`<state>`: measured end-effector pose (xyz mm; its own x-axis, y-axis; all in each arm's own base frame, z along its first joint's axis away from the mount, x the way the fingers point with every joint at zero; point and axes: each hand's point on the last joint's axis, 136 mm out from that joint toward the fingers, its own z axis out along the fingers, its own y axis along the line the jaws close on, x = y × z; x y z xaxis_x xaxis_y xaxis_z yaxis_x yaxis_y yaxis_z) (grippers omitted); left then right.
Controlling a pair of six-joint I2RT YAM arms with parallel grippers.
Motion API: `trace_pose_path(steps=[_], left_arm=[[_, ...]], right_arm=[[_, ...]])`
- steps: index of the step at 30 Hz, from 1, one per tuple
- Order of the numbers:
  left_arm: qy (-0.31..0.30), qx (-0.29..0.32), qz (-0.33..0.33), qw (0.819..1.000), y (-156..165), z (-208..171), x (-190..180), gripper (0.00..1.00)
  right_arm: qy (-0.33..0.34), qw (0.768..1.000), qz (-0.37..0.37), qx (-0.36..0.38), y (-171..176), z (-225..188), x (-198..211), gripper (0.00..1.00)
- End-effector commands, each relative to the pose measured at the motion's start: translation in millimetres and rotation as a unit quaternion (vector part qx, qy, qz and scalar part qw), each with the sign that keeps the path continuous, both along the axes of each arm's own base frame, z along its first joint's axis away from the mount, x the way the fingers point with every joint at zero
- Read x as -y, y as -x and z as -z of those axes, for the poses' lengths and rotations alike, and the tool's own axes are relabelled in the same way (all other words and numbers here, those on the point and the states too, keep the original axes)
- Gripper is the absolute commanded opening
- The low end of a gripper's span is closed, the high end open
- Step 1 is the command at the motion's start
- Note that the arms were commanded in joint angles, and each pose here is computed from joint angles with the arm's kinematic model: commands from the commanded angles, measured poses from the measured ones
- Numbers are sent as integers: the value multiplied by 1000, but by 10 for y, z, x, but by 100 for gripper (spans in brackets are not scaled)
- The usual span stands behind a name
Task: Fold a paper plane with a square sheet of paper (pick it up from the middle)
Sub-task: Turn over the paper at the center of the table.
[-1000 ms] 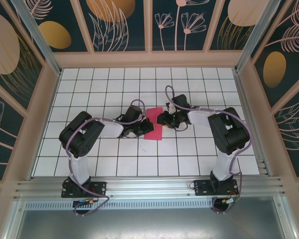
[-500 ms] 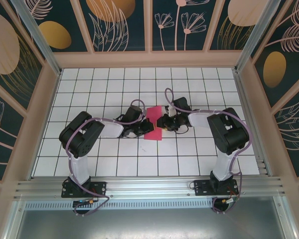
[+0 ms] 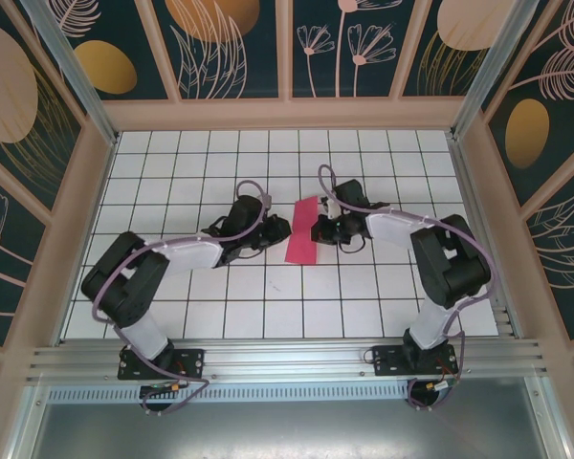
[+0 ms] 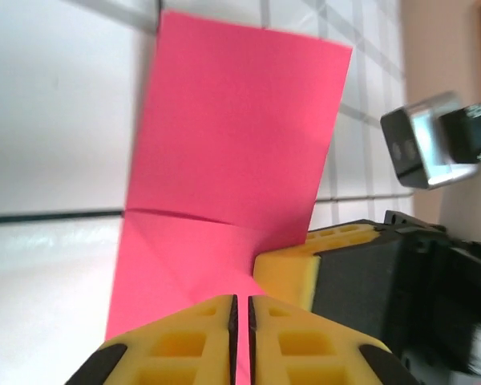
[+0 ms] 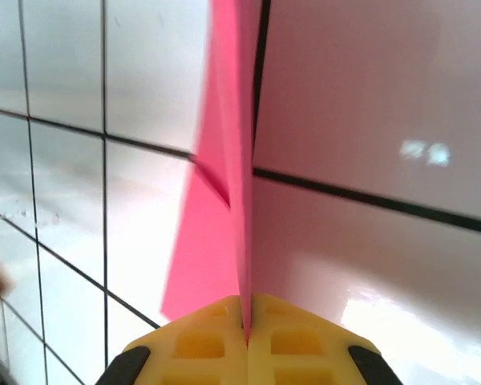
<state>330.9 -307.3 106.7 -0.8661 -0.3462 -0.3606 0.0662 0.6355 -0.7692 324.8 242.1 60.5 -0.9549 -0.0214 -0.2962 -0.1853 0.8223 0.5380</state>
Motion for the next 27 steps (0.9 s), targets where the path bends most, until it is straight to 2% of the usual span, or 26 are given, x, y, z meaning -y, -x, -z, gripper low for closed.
trace_pose_path(steps=[1,5,7,10,13,20,23,27], left_arm=[[-21,53,-71,996,-91,-306,-287,17],[-47,80,-138,986,-94,-433,-635,18],[-55,86,-167,981,-92,-468,-775,18],[-64,89,-209,972,-68,-492,-983,18],[-59,97,-248,962,-16,-546,-1172,18],[-51,125,-334,933,183,-715,-1669,17],[-56,136,-352,924,242,-784,-1802,16],[-62,144,-349,924,272,-847,-1833,16]], right_arm=[[160,984,19,78,-115,-437,473,5],[332,935,51,115,-159,-693,962,5],[388,912,45,125,-124,-740,1014,5],[440,887,25,137,-73,-683,931,5],[460,877,-11,138,16,-515,655,7],[442,887,-83,106,297,40,-149,13],[413,901,-100,87,426,262,-467,19],[355,927,-109,44,567,449,-725,28]])
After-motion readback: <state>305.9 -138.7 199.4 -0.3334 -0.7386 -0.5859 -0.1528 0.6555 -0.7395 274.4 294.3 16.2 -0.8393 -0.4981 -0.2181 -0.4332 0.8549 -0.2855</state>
